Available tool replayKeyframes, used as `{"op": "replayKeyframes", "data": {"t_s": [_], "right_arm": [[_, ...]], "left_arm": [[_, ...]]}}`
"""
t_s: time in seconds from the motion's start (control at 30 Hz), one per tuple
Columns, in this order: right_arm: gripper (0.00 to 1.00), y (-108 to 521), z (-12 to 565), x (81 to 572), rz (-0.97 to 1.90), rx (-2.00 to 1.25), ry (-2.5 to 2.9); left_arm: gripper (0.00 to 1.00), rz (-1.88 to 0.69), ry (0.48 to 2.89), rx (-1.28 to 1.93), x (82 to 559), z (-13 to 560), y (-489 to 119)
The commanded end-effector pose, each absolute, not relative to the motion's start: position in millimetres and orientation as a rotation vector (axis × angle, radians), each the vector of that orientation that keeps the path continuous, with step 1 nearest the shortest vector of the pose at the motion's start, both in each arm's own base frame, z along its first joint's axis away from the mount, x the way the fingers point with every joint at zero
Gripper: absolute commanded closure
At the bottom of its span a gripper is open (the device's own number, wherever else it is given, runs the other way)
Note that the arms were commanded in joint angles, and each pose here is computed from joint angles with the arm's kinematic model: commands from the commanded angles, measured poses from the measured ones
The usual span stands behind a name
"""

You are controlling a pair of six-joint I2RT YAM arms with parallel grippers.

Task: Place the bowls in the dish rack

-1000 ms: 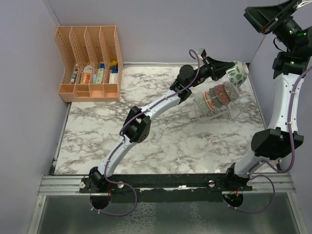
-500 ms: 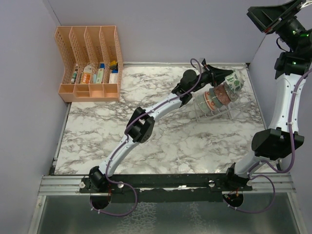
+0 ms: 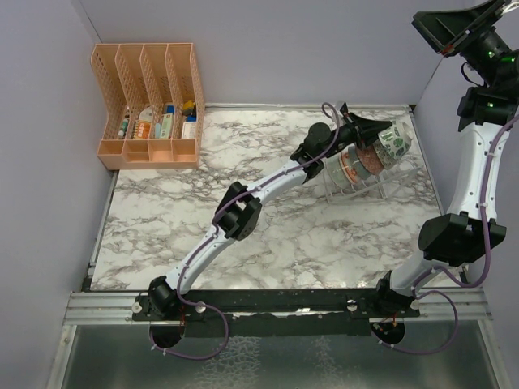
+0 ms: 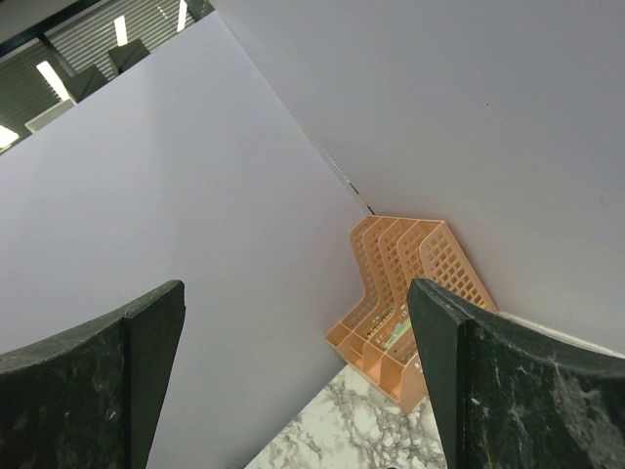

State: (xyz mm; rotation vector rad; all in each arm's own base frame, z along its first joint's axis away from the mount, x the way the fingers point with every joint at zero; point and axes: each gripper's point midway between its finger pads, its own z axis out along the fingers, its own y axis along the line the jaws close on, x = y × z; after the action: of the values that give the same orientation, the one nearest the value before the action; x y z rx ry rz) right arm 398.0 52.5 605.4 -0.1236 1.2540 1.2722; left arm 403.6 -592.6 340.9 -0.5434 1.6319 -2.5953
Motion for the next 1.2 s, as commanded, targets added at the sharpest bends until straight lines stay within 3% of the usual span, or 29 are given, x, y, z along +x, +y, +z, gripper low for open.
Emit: {"op": "replayKeyframes", "data": {"t_s": [0.0, 0.6, 1.17], "right_arm": [[0.04, 51.4, 602.9, 397.8, 1.270, -0.153, 1.258], [0.04, 45.0, 599.8, 403.9, 1.260, -0.148, 1.261], [0.05, 36.4, 595.6, 416.7, 1.252, -0.142, 1.260]], "left_arm": [[1.00, -2.700, 1.553, -0.611, 400.8, 354.6, -590.2], [1.00, -2.596, 1.659, -0.723, 424.7, 332.4, -593.1], [0.91, -2.553, 1.665, -0.812, 439.7, 306.1, -596.5]]}}
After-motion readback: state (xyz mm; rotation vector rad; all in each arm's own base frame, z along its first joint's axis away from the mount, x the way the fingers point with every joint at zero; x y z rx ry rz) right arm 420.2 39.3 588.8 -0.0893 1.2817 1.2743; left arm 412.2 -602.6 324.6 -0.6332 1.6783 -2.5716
